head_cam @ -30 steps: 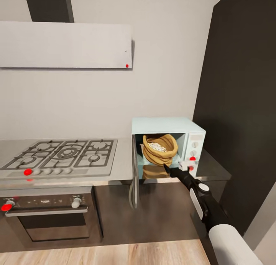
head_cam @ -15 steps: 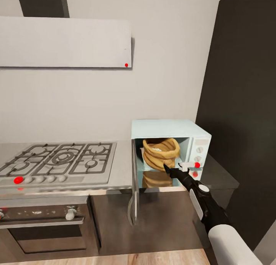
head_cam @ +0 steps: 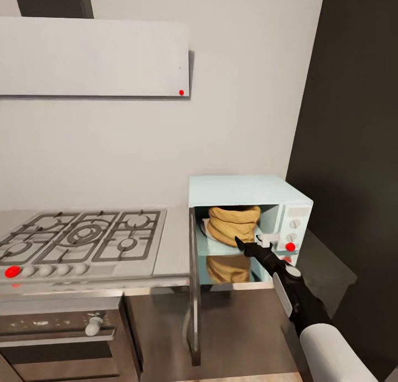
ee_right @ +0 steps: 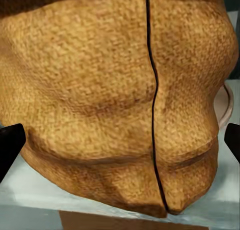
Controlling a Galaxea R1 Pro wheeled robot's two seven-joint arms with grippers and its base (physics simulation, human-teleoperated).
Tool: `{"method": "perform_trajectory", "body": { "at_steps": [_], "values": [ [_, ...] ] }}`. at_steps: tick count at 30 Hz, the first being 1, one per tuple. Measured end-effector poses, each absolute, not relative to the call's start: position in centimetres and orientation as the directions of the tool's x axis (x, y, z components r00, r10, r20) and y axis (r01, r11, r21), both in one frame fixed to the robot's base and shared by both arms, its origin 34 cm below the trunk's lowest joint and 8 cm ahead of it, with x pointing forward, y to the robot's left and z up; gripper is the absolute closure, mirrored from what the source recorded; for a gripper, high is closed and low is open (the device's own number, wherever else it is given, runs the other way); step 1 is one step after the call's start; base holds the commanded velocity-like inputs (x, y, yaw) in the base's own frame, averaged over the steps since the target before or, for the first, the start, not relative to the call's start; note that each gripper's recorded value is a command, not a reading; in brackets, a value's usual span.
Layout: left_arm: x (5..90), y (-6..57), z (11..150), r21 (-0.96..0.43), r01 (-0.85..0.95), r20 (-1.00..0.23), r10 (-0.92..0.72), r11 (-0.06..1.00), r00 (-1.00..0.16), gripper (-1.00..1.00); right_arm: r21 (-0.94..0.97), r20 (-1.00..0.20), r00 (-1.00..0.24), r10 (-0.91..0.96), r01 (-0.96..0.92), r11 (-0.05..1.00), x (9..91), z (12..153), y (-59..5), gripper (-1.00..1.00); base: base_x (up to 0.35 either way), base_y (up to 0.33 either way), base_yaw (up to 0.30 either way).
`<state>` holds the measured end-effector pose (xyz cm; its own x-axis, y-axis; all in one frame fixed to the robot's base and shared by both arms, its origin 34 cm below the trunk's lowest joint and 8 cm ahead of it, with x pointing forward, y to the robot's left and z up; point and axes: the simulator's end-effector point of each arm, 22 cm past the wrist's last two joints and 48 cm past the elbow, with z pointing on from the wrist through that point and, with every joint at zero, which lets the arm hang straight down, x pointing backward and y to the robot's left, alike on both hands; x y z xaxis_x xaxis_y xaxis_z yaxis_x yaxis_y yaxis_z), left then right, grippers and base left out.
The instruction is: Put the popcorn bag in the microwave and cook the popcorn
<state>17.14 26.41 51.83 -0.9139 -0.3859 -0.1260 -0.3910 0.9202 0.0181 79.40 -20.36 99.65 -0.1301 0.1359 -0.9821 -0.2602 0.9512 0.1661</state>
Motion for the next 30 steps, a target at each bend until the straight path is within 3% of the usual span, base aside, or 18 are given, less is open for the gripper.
{"method": "perform_trajectory", "body": {
  "at_steps": [11, 24, 30],
  "values": [
    [17.1, 26.4, 51.8, 0.019, -0.390, -0.126, -0.385, 0.920, -0.914, -1.00, 0.166, -0.982, -0.131, 0.134, -0.266, 0.950, 79.4, 99.6, -20.2, -1.00, 0.089, 0.000, 0.000],
    [17.2, 26.2, 51.8, 0.016, -0.391, -0.126, -0.386, 0.920, -0.914, -1.00, 0.150, -0.983, -0.140, 0.115, -0.269, 0.951, 79.4, 99.5, -20.5, -1.00, -0.315, 0.000, 0.000],
    [17.2, 26.3, 51.8, 0.017, -0.391, -0.126, -0.386, 0.920, -0.914, -1.00, 0.172, -0.964, -0.241, 0.112, -0.247, 0.954, 79.2, 98.6, -21.4, -1.00, -0.287, 0.000, 0.000]
  ]
}}
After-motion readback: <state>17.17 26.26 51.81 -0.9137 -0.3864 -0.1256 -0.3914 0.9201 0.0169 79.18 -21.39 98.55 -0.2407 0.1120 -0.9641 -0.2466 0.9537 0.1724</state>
